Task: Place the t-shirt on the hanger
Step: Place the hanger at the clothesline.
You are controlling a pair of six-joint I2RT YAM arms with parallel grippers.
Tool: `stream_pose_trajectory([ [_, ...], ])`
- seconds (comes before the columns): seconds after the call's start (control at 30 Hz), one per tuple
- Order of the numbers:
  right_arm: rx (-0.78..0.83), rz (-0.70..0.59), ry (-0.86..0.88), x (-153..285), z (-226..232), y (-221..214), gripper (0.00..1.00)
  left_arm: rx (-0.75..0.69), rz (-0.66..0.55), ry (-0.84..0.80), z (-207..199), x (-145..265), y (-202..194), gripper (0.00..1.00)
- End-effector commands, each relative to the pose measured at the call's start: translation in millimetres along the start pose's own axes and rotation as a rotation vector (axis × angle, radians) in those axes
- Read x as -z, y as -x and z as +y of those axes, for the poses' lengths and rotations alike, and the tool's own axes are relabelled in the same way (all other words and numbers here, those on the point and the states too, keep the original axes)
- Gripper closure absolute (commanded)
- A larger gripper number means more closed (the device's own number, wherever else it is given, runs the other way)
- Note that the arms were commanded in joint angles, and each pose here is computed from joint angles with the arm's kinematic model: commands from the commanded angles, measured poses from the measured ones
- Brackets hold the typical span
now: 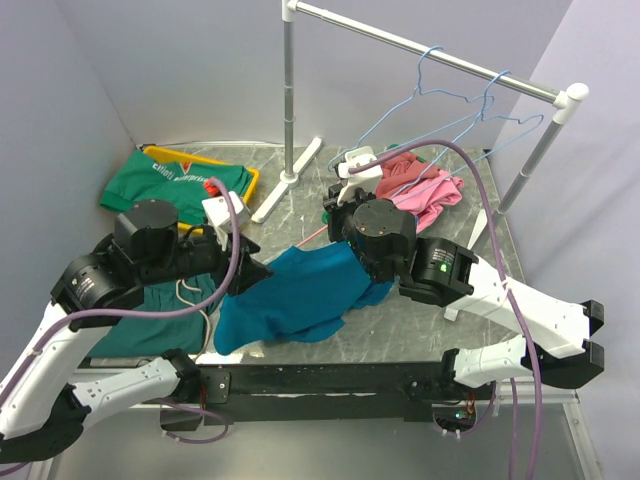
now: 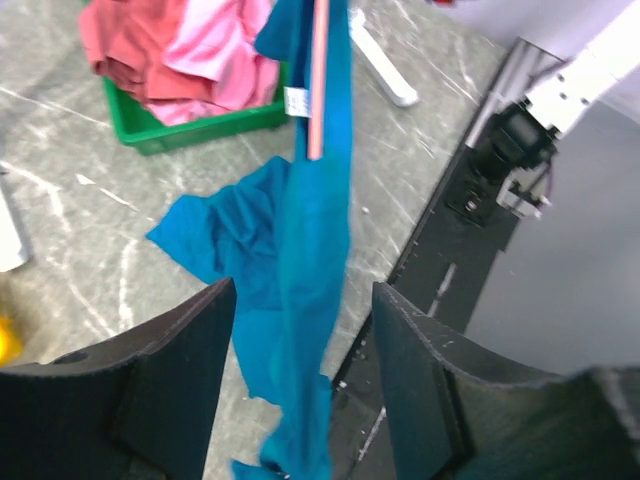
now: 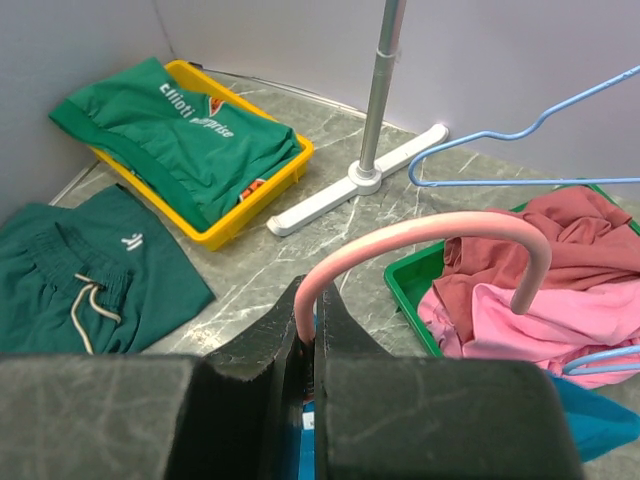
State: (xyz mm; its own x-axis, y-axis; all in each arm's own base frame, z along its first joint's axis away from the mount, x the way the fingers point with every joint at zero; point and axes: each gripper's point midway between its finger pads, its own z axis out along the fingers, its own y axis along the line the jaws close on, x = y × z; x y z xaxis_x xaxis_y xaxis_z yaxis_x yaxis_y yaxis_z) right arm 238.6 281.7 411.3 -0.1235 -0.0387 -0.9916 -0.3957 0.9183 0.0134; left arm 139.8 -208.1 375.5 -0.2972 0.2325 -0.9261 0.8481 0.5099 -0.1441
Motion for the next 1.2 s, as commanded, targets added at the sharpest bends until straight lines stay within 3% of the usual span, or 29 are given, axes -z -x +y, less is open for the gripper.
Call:
stream_pose_trajectory([
  [0.0, -0.041, -0.037, 0.001, -2.4, 1.0, 12.5, 1.00, 0.012, 0.031, -0.062, -6.7, -11.7, -11.3, 0.40],
  [0.3, -0.042, -0.039, 0.012, -3.7, 4.0, 15.1, 1.00, 0.023, 0.063, -0.065, -1.2, -30.5, -27.7, 0.53],
  [0.4, -0.044, -0.039, 0.012, -3.8, 4.2, 14.8, 1.00, 0.022, 0.062, -0.057, 1.5, -36.3, -31.5, 0.66],
  [0.43, -0.042, -0.036, 0.012, -4.1, 4.3, 13.6, 1.00, 0.021, 0.058, -0.049, 2.5, -36.1, -32.0, 0.78],
  [0.5, -0.041, -0.034, 0.012, -4.3, 4.3, 11.9, 1.00, 0.024, 0.042, -0.034, 5.1, -39.5, -32.5, 0.88],
  [0.53, -0.041, -0.031, 0.011, -4.8, 4.8, 10.5, 1.00, 0.022, 0.029, -0.027, 5.6, -37.6, -31.7, 0.97],
  [0.9, -0.050, -0.029, 0.027, -3.3, 6.3, 8.9, 1.00, 0.043, -0.030, -0.008, 9.4, -46.1, -36.0, 0.99],
  [1.17, -0.088, -0.029, 0.088, 5.4, 10.4, 7.5, 0.34, 0.078, -0.017, 0.043, 17.1, -44.6, -45.2, 0.99],
])
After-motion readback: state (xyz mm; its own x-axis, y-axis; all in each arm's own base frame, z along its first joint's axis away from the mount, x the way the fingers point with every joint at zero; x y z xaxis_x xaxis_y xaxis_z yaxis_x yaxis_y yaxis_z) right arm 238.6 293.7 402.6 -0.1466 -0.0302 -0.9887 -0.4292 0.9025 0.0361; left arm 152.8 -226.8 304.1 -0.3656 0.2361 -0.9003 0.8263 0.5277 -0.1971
